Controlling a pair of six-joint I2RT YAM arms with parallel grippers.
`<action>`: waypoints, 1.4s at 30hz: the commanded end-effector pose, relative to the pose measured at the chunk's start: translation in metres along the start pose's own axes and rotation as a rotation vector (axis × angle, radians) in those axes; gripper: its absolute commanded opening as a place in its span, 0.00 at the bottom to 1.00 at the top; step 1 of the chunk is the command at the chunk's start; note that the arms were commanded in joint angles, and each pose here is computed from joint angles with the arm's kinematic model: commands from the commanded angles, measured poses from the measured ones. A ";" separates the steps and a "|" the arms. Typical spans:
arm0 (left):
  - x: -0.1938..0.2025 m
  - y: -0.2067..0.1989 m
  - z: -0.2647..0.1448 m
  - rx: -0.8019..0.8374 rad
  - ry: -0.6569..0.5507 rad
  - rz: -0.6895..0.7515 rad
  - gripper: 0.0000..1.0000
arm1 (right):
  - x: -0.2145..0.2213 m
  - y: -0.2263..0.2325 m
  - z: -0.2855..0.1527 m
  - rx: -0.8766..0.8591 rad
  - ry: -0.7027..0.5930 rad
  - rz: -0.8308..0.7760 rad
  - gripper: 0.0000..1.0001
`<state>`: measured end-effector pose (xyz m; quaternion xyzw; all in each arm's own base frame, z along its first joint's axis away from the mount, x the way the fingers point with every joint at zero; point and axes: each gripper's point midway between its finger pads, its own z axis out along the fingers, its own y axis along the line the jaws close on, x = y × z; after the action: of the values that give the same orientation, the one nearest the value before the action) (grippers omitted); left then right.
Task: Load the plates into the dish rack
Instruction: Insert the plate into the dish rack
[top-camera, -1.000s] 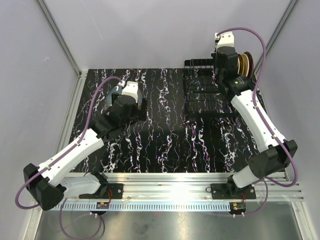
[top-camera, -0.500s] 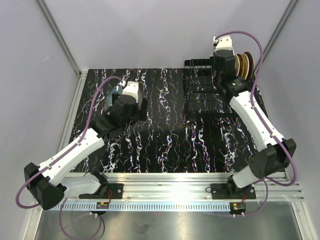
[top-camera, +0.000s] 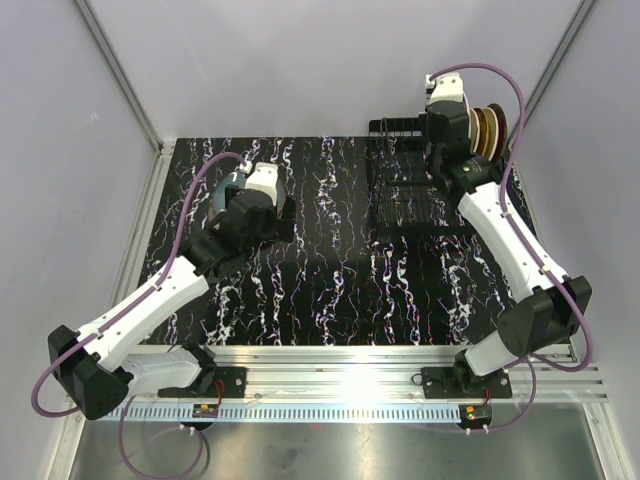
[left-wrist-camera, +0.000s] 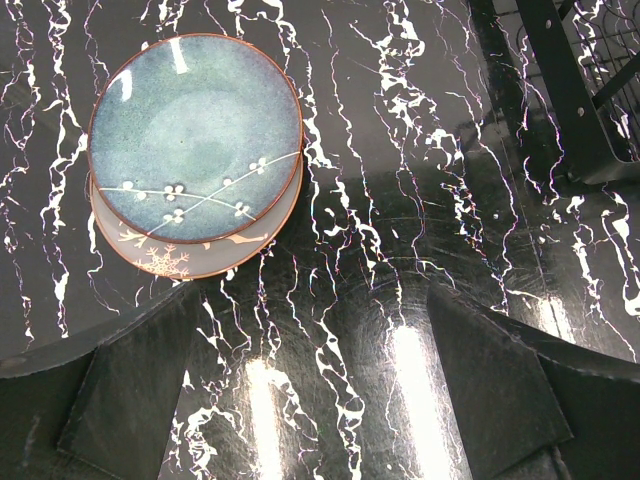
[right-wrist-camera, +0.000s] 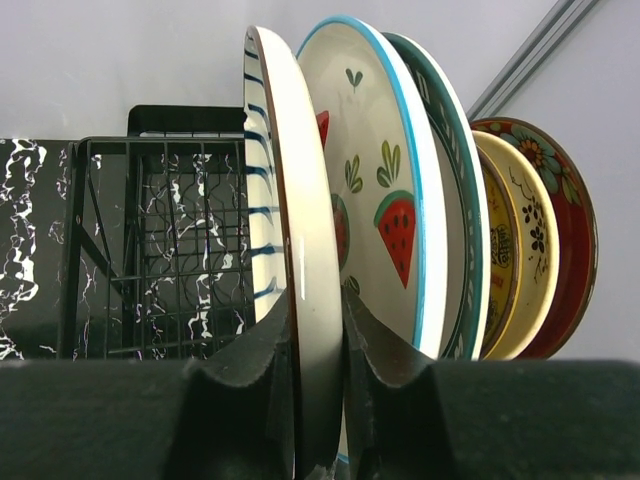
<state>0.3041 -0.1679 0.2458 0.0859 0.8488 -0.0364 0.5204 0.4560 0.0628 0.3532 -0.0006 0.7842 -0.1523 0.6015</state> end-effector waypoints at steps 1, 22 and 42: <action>-0.022 -0.004 -0.004 0.020 -0.045 -0.033 0.99 | -0.056 -0.023 -0.009 0.072 -0.165 0.117 0.26; -0.019 -0.004 -0.001 0.012 -0.035 -0.020 0.99 | -0.088 -0.042 -0.041 0.051 -0.221 0.153 0.43; -0.013 0.026 0.017 -0.161 -0.032 0.028 0.99 | -0.099 -0.031 -0.122 -0.279 -0.295 0.257 0.53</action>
<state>0.3159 -0.1553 0.2353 0.0804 0.8525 0.0193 0.5161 0.3801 0.0644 0.4849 0.0206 0.6936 -0.0211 0.7197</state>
